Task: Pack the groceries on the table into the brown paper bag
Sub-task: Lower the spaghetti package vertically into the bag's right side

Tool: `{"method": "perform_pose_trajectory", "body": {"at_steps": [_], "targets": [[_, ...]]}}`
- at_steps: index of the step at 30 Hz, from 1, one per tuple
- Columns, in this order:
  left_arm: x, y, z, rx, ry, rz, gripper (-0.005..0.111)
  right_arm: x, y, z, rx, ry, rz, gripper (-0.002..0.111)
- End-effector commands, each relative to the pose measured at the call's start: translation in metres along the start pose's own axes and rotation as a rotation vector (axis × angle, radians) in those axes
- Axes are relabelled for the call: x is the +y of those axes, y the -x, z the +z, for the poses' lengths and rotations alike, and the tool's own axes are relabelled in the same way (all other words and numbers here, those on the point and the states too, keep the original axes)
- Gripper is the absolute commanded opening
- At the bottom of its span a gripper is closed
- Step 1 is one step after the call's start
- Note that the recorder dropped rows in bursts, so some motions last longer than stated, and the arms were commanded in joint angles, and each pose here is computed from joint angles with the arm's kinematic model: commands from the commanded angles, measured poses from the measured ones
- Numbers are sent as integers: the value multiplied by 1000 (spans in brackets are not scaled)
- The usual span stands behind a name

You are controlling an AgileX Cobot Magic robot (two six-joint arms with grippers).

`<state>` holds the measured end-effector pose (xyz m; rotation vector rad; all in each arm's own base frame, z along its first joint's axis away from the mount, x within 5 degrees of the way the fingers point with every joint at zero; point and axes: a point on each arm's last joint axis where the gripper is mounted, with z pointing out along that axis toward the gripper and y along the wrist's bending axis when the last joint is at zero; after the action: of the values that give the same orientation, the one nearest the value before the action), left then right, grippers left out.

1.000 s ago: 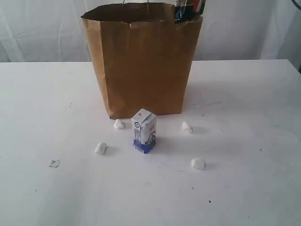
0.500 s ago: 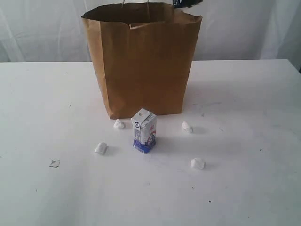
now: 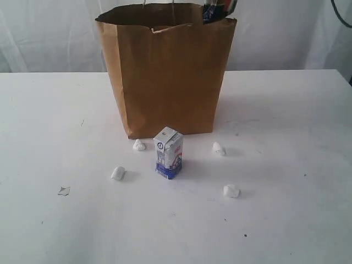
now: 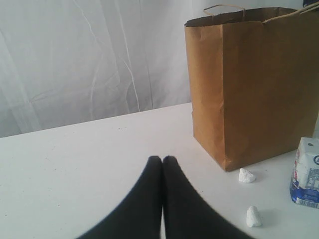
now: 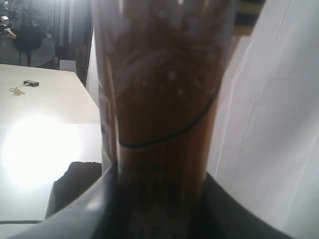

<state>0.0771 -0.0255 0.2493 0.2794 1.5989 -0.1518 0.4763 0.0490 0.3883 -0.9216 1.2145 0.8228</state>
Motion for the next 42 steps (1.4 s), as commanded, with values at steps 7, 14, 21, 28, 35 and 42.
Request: {"method": "perform_pose_trajectory", "body": {"at_steps": [7,14,21,28,35,42], "targets": [[-1,-2,0,6,-3,7,0,-3,6,0,-96,-12,83,0],[-1,-2,0,6,-3,7,0,2,21,-1,-106,-7,93,0],[-1,-2,0,6,-3,7,0,7,33,-3,-114,-1,127,0],[-1,-2,0,6,-3,7,0,6,33,-4,-114,0,230,0],[-1,-2,0,6,-3,7,0,6,33,-4,-114,3,266,0],[-1,-2,0,6,-3,7,0,-3,11,-2,-100,-2,333,0]]}}
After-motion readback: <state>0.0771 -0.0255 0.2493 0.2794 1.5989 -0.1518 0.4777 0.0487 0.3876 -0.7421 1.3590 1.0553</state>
